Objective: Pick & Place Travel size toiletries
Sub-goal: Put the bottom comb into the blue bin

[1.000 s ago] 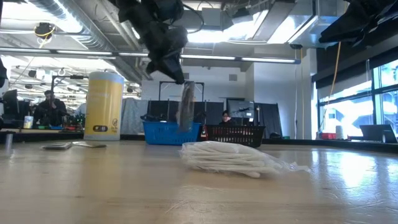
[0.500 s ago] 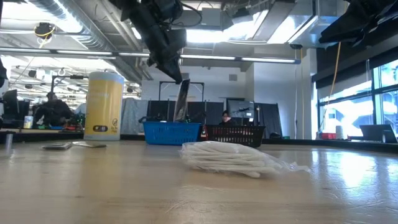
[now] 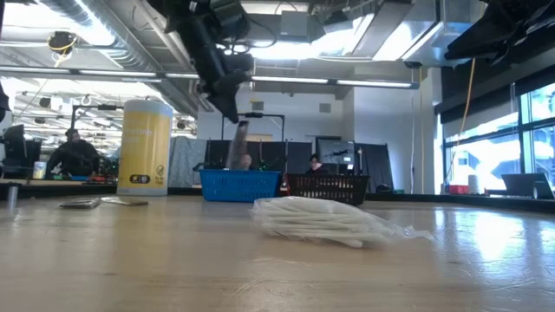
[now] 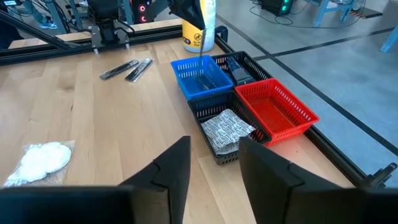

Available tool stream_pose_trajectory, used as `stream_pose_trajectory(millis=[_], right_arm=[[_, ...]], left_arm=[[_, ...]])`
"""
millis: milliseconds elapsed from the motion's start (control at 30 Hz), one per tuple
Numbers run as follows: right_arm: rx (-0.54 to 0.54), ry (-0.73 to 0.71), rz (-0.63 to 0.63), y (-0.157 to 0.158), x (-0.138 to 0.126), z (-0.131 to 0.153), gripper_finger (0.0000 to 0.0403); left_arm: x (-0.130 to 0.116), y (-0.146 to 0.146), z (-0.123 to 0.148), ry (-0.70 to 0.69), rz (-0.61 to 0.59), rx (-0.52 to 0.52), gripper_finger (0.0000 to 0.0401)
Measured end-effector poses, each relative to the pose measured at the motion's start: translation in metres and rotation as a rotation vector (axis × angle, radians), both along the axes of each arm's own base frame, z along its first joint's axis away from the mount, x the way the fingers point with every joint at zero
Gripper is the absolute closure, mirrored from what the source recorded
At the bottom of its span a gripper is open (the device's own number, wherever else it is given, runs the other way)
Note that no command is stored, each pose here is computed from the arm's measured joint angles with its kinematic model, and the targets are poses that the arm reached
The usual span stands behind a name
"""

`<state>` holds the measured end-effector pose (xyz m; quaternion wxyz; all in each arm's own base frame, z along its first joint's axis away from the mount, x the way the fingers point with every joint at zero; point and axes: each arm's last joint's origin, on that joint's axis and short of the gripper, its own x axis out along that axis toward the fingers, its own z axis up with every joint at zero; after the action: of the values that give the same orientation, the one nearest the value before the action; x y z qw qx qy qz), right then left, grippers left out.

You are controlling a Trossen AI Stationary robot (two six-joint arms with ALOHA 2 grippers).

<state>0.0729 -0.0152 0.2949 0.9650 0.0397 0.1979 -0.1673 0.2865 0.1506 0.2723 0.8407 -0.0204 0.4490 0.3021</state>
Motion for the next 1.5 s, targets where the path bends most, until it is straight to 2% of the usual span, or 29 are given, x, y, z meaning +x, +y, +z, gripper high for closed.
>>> stream_pose_trajectory(millis=[133, 300, 600, 833, 1033, 1200, 1333, 1500], right_arm=[[0.000, 0.000, 0.000, 0.000, 0.000, 0.000, 0.0273], [0.000, 0.000, 0.000, 0.000, 0.000, 0.000, 0.0281], [0.000, 0.000, 0.000, 0.000, 0.000, 0.000, 0.0293], [0.000, 0.000, 0.000, 0.000, 0.000, 0.000, 0.0301], [0.000, 0.000, 0.000, 0.000, 0.000, 0.000, 0.0305], [0.000, 0.000, 0.000, 0.000, 0.000, 0.000, 0.0298], [0.000, 0.000, 0.000, 0.000, 0.000, 0.000, 0.0289], [0.000, 0.000, 0.000, 0.000, 0.000, 0.000, 0.0277]], left_arm=[[-0.003, -0.001, -0.002, 0.061, 0.004, 0.019, 0.0399], [-0.002, 0.000, -0.005, 0.098, -0.070, 0.032, 0.0399], [0.011, 0.006, -0.043, 0.271, -0.129, -0.002, 0.0399], [0.015, 0.007, -0.044, 0.270, -0.152, 0.021, 0.0399], [0.005, 0.001, -0.043, 0.375, -0.137, 0.015, 0.0398], [0.005, 0.000, -0.043, 0.402, -0.144, 0.032, 0.0395], [0.005, 0.000, -0.044, 0.406, -0.156, 0.033, 0.0375], [0.001, -0.001, -0.044, 0.455, -0.149, 0.041, 0.0321]])
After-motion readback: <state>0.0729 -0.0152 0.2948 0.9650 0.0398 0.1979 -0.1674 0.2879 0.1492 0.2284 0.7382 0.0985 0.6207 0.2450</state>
